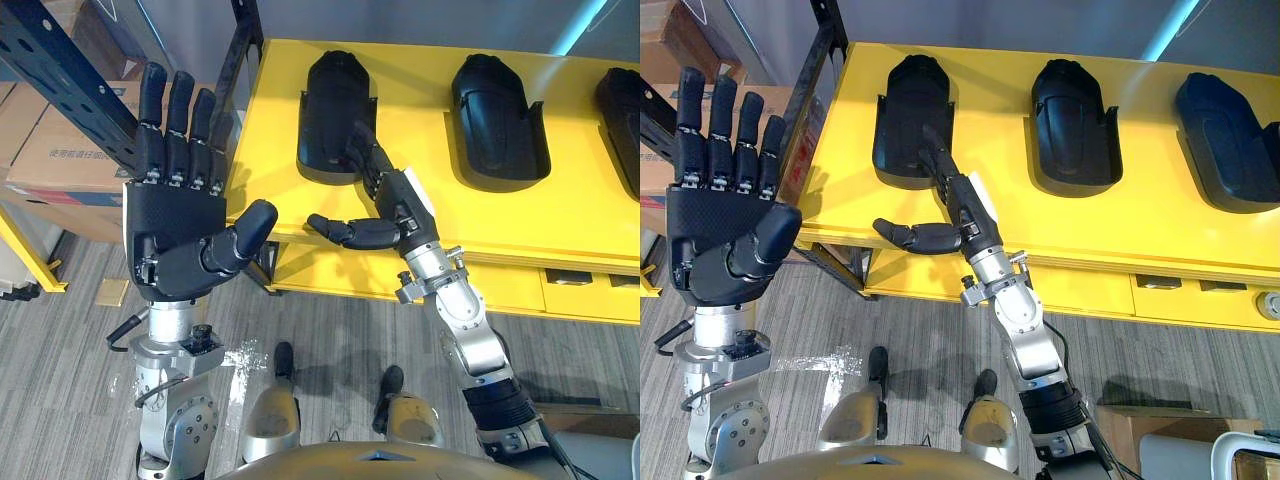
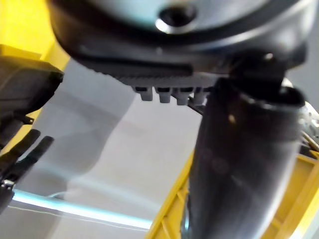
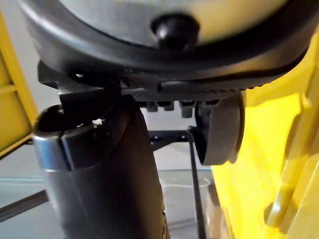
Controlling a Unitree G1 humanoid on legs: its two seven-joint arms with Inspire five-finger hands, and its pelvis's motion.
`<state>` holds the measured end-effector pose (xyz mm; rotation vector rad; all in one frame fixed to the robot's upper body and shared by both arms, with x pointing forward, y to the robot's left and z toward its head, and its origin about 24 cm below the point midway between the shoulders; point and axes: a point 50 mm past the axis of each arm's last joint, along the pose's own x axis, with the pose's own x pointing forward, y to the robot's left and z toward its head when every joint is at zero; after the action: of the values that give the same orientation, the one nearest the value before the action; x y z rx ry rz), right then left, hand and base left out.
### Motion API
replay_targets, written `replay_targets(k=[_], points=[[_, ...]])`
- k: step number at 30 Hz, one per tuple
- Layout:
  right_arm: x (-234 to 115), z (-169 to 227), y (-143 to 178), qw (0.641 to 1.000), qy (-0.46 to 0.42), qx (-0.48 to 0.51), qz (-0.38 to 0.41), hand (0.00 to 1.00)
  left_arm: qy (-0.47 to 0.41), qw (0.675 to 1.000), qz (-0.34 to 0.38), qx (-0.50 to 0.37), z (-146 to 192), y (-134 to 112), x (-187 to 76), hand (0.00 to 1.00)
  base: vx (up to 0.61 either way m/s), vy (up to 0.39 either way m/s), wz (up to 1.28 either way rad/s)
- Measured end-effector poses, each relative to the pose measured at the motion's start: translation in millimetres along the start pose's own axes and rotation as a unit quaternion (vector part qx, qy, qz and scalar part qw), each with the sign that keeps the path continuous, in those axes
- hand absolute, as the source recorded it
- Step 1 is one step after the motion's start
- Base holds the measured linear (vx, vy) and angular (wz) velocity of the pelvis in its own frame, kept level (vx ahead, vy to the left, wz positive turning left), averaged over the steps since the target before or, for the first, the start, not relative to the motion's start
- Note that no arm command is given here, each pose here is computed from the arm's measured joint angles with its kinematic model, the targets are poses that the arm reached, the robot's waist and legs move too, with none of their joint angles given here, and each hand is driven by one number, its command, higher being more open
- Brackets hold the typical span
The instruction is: Walk over and take three plastic housings, then place them on the shelf
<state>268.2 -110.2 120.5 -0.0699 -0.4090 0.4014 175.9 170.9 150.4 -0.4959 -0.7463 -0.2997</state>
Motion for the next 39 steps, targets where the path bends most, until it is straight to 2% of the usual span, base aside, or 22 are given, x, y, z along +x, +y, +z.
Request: replay_targets(k=[31, 35, 39], points=[[17, -4, 1, 0.999, 0.012, -0.036, -0.007, 1.00, 0.019, 1.000, -0.003, -0.018, -6, -4, -2, 1.00, 0.00, -0.001, 0.00], [13, -6, 1, 0.998, 0.018, -0.052, -0.007, 1.00, 0.019, 1.000, -0.005, -0.018, -6, -5, -2, 1.00, 0.00, 0.000, 0.00], [-10, -5, 5, 0.999, 0.021, -0.045, -0.013, 1.00, 0.025, 0.999, -0.013, -0.017, -6, -6, -6, 1.00, 0.00, -0.003, -0.01]])
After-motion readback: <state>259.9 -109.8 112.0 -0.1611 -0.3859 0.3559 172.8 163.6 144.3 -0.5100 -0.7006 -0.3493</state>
